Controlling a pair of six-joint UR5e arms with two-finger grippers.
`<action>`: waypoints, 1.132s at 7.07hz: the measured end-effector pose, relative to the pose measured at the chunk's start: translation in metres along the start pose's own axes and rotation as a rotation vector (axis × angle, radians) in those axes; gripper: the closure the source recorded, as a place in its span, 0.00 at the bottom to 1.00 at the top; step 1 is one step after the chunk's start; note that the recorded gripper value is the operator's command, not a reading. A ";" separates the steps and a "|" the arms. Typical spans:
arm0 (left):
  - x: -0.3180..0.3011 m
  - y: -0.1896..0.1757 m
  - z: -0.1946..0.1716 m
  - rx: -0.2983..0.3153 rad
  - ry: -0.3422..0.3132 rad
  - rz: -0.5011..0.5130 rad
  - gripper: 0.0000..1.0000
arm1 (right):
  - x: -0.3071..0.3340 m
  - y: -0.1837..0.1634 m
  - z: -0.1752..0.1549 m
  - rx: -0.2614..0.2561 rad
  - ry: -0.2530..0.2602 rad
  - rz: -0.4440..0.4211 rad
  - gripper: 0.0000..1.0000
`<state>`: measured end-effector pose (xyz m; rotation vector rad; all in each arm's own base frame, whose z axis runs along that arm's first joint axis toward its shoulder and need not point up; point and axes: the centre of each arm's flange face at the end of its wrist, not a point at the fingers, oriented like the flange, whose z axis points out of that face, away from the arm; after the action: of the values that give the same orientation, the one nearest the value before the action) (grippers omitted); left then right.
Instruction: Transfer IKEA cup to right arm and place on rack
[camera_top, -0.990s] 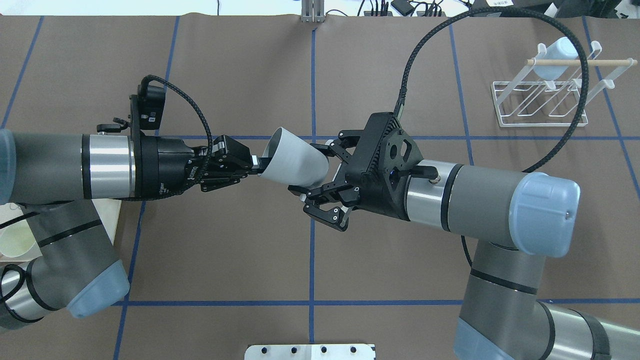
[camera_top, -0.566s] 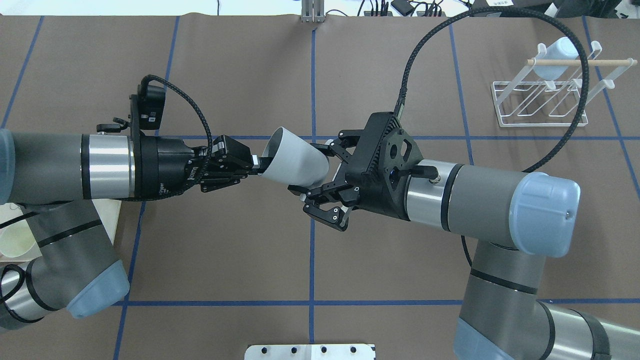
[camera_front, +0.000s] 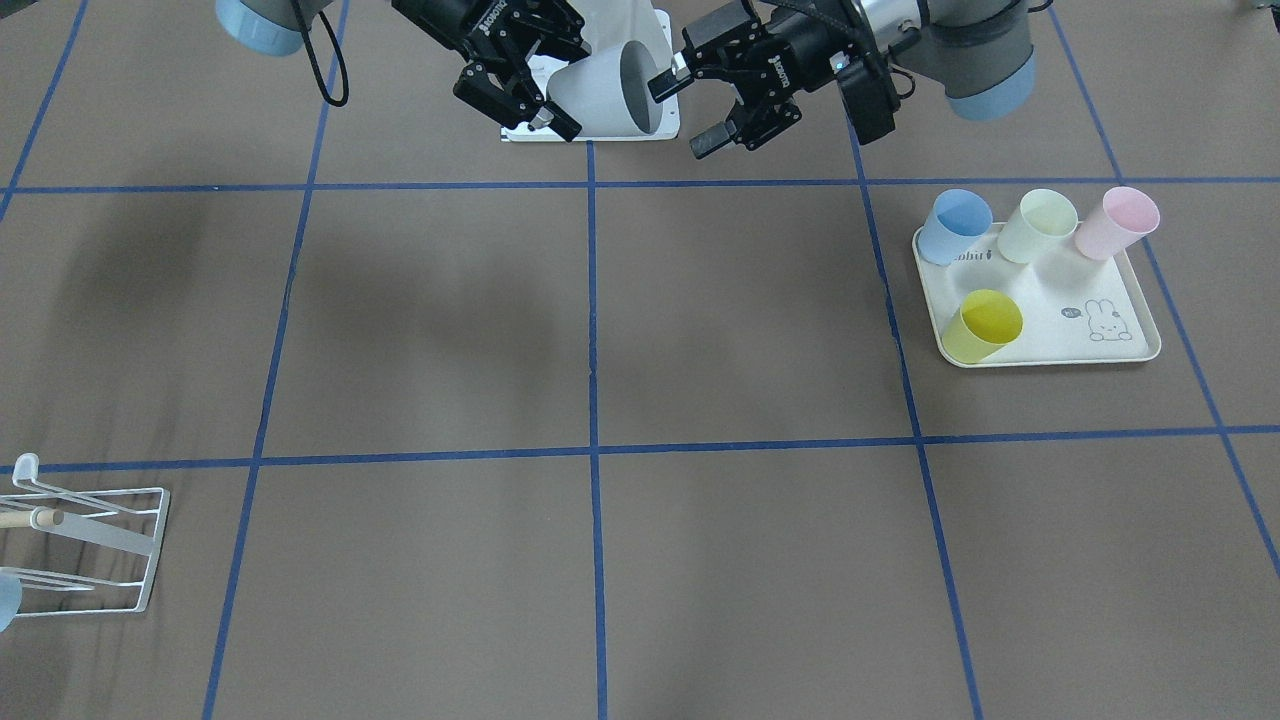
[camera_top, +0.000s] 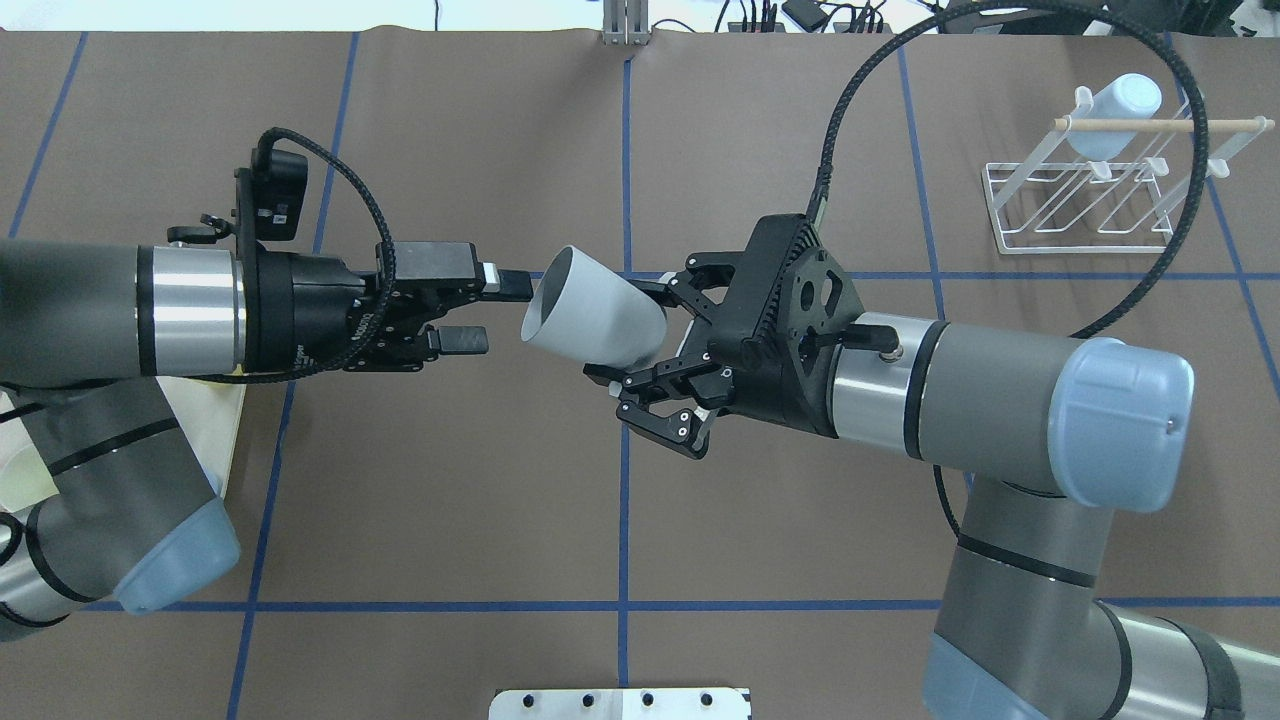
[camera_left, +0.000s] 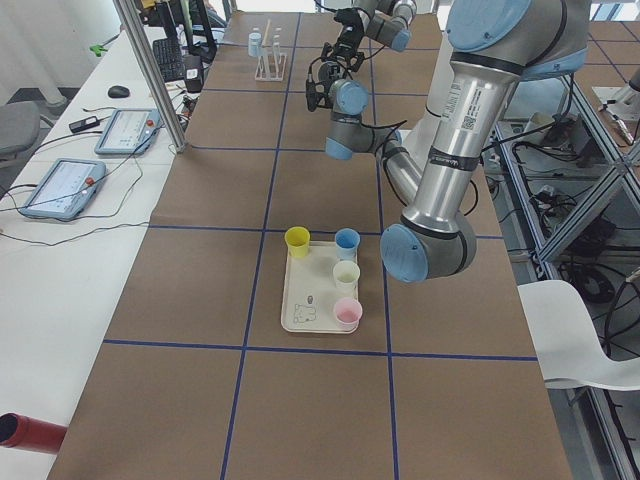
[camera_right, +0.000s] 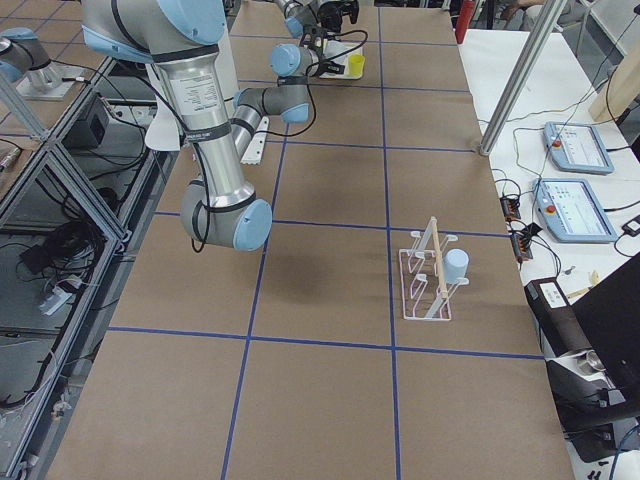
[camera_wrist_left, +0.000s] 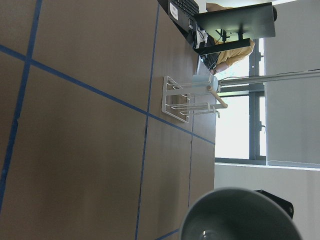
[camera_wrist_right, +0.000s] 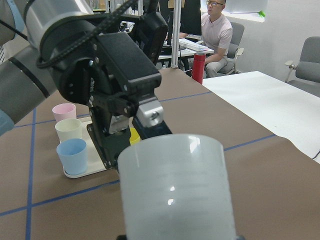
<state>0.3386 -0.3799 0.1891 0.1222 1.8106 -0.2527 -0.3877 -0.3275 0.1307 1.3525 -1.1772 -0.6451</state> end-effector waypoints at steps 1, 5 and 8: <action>-0.008 -0.012 -0.013 0.017 -0.056 0.065 0.00 | 0.018 0.000 -0.005 -0.057 0.020 -0.004 0.81; -0.074 -0.040 -0.072 0.067 -0.253 0.339 0.00 | 0.153 -0.009 -0.058 -0.461 0.147 0.034 1.00; -0.080 -0.040 -0.080 0.069 -0.268 0.366 0.00 | 0.237 0.002 -0.092 -0.785 0.268 -0.178 1.00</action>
<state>0.2752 -0.3959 0.2894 0.4428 1.4815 -0.0661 -0.2241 -0.5047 0.2119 0.8310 -0.4916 -0.8999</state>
